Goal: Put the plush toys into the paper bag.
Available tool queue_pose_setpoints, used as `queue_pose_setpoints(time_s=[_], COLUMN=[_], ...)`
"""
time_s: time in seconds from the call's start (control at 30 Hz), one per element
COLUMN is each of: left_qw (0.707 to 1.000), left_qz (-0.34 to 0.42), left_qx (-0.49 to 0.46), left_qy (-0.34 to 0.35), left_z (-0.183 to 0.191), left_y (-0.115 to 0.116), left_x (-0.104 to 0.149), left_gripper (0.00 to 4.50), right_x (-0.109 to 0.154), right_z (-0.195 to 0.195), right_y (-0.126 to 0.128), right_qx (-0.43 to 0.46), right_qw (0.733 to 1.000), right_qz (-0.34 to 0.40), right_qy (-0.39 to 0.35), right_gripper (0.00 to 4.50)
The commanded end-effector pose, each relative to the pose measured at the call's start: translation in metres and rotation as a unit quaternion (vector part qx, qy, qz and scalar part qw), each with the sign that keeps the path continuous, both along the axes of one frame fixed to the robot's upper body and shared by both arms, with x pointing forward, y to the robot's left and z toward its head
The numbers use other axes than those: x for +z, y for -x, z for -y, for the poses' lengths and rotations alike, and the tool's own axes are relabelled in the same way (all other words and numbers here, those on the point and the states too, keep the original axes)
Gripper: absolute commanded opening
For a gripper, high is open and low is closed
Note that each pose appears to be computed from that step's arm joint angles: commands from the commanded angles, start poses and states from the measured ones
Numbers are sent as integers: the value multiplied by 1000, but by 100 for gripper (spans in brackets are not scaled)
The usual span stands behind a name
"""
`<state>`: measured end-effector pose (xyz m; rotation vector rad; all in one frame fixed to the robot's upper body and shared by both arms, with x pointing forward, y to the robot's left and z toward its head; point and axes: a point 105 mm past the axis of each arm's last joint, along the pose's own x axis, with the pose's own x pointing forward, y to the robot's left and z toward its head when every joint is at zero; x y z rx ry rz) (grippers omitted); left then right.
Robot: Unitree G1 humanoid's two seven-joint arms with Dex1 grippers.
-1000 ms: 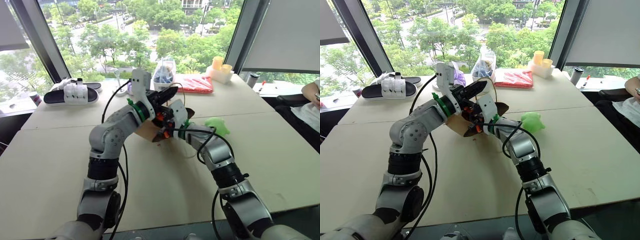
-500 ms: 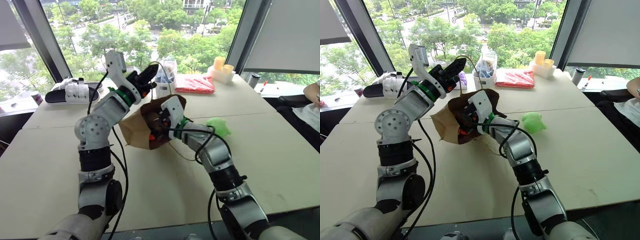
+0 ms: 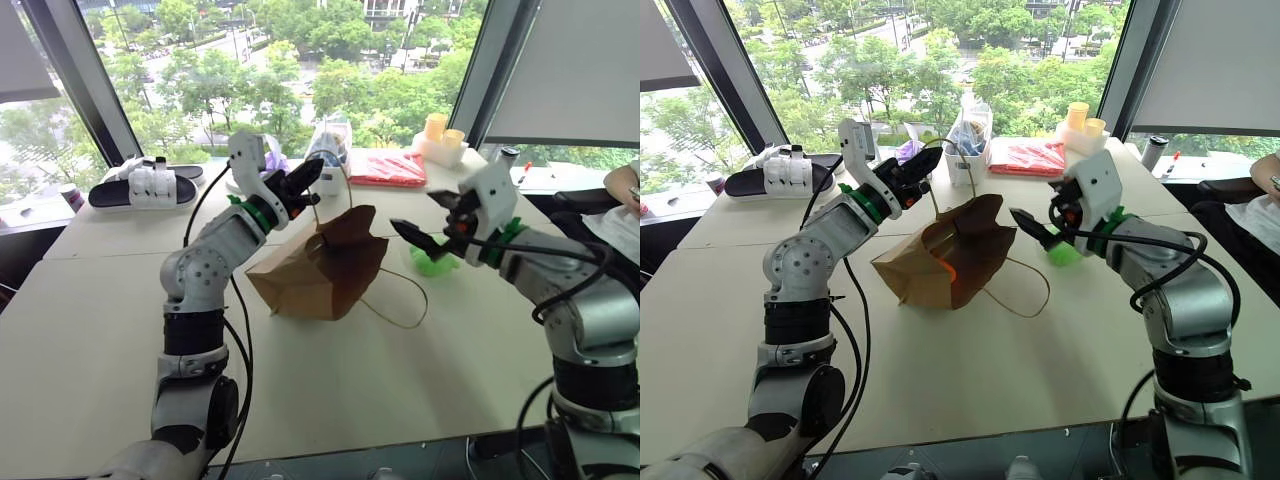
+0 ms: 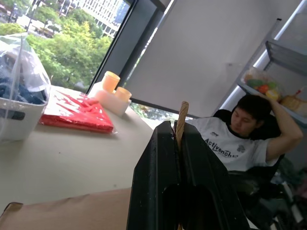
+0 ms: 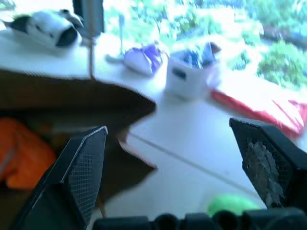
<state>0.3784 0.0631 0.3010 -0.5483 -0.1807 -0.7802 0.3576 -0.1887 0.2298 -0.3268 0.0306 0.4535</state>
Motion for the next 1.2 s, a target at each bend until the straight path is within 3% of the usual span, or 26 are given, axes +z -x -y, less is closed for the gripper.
queue_pose_setpoints(time_s=[0.03,0.17,0.4,0.7,0.73,0.77,1.0,1.2], left_qw=[999,999,999,999,999,999,998,998], left_qz=[33,34,34,44,44,44,49,46], left_qx=[2,5,9,22,23,23,26,30], left_qy=[9,10,16,14,14,13,11,3], left_z=[-2,-3,-3,-9,-9,-10,-12,-16], left_y=[5,5,9,14,14,14,12,6], left_x=[17,17,20,26,25,25,25,22], left_gripper=[0,0,0,0,0,0,0,0], right_x=[-16,-32,-77,-95,-92,-89,-67,38], right_z=[13,18,27,35,37,38,49,23], right_y=[-19,-43,-79,-93,-93,-93,-86,-34], right_qx=[-17,-43,-104,-133,-135,-138,-142,-78], right_qw=[1000,999,990,969,968,969,967,985], right_qz=[5,-2,-30,-22,-18,-11,16,92], right_qy=[14,-26,90,207,209,206,209,121], right_gripper=[444,444,444,444,387,364,13,5])
